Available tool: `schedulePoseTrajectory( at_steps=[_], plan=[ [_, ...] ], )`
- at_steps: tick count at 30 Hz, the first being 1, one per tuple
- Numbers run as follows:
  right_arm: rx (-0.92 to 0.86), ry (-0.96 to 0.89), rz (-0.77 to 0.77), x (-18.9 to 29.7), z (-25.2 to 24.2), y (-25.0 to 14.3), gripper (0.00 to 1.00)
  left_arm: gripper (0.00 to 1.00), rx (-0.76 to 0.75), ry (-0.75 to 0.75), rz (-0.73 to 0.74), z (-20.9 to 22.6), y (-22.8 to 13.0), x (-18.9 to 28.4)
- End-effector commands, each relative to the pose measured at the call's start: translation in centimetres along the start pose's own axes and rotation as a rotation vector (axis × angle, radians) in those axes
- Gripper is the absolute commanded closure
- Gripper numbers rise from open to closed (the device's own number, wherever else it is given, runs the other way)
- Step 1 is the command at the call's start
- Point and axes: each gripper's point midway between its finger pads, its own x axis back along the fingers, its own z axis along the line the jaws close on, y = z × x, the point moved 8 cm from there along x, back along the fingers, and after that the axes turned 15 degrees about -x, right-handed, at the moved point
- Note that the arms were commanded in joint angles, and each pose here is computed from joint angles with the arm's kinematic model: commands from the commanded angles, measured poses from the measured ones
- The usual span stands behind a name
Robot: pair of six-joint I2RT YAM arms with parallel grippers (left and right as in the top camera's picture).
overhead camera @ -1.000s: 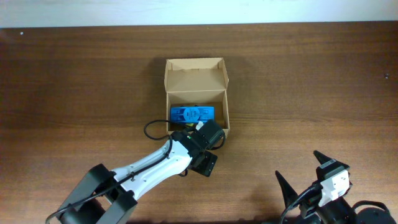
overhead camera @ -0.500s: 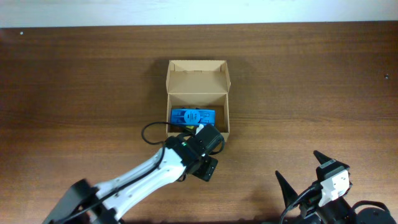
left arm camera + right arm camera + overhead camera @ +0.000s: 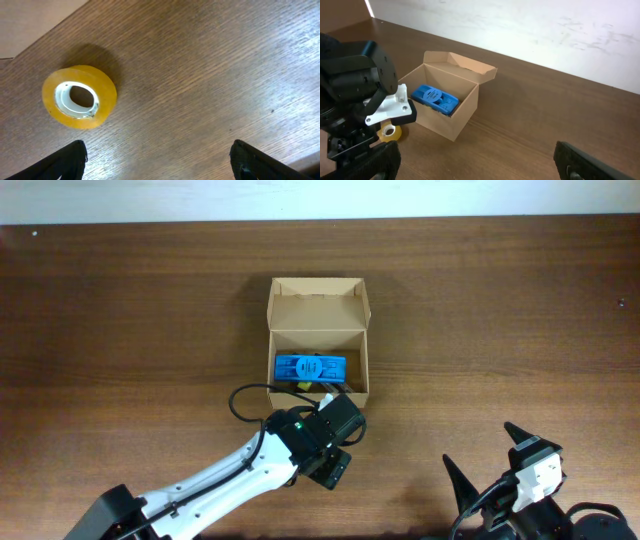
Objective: Pack container
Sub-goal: 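Move the left gripper to the yellow tape roll and grasp it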
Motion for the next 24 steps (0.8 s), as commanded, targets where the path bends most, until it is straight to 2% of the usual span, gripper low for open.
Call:
schedulePoseTrajectory(
  at_steps=[1,10,11,12,24],
  plan=[
    [-0.011,-0.011,-0.012,0.1,-0.1,0.1,0.01,0.09,-0.021,0.056,0.056,0.4,-0.8,-1.5],
    [-0.011,-0.011,-0.012,0.1,-0.1,0.1,0.01,0.11,-0.021,0.102,0.101,0.7,-0.2,-5.0],
    [-0.011,-0.012,-0.011,0.1,-0.1,0.1,0.01,0.11,-0.016,0.103,0.097,0.8,-0.1,-5.1],
    [-0.011,-0.011,-0.012,0.1,-0.1,0.1,0.01,0.15,-0.013,0.103,0.092,1.0,0.0,-5.2],
    [-0.011,-0.011,-0.012,0.1,-0.1,0.1,0.01,0.17,0.03,0.098,0.091,2.9,0.2,-5.6]
  ],
)
